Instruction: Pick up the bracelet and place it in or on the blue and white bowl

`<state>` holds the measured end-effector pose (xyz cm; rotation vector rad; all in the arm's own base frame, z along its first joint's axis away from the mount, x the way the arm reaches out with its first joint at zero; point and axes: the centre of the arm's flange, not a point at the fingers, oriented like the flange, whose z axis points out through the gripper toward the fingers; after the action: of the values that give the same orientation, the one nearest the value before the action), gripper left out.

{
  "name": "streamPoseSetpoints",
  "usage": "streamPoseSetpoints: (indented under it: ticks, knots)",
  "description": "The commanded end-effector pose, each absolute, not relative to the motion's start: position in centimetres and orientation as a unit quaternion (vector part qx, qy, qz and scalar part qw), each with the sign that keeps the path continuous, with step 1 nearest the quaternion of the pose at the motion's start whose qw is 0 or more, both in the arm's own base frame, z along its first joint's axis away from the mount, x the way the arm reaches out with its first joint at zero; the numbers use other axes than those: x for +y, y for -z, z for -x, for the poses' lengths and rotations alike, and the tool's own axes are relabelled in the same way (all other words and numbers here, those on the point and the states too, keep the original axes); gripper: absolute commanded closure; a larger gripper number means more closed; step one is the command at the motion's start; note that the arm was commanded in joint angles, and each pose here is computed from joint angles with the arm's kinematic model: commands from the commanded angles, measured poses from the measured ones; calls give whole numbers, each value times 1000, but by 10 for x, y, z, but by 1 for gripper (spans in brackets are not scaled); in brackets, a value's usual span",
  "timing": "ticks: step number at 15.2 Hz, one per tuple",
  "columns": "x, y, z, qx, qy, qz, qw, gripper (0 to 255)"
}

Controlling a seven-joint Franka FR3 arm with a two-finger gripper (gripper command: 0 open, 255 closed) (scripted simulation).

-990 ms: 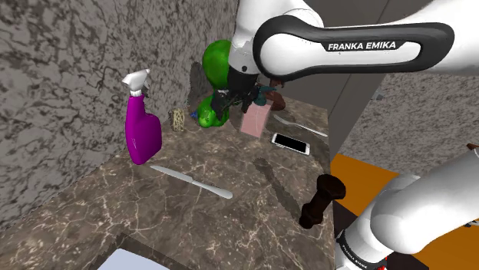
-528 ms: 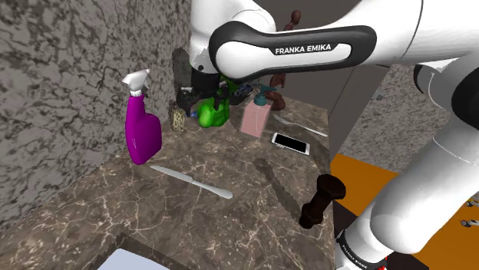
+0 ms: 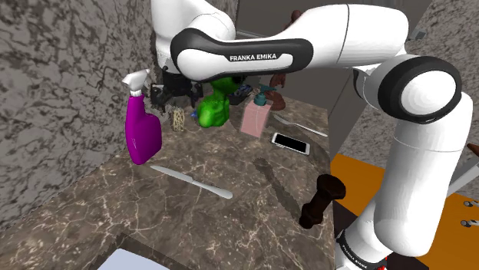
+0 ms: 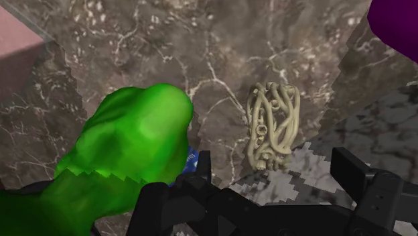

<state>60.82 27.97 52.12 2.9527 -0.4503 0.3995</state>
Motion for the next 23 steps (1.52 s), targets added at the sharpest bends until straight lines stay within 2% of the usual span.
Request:
streamPoseSetpoints:
  ticks: [1, 6, 14, 15, 23]
  knots:
    - [281, -513, -612, -151, -133, -977, 65, 0]
    - [276, -490, -618, -151, -133, -977, 65, 0]
    - [276, -490, -618, -151, -133, -977, 65, 0]
    - [276, -490, -618, -151, -133, -977, 65, 255]
    - [277, -490, -618, -151, -133, -977, 65, 255]
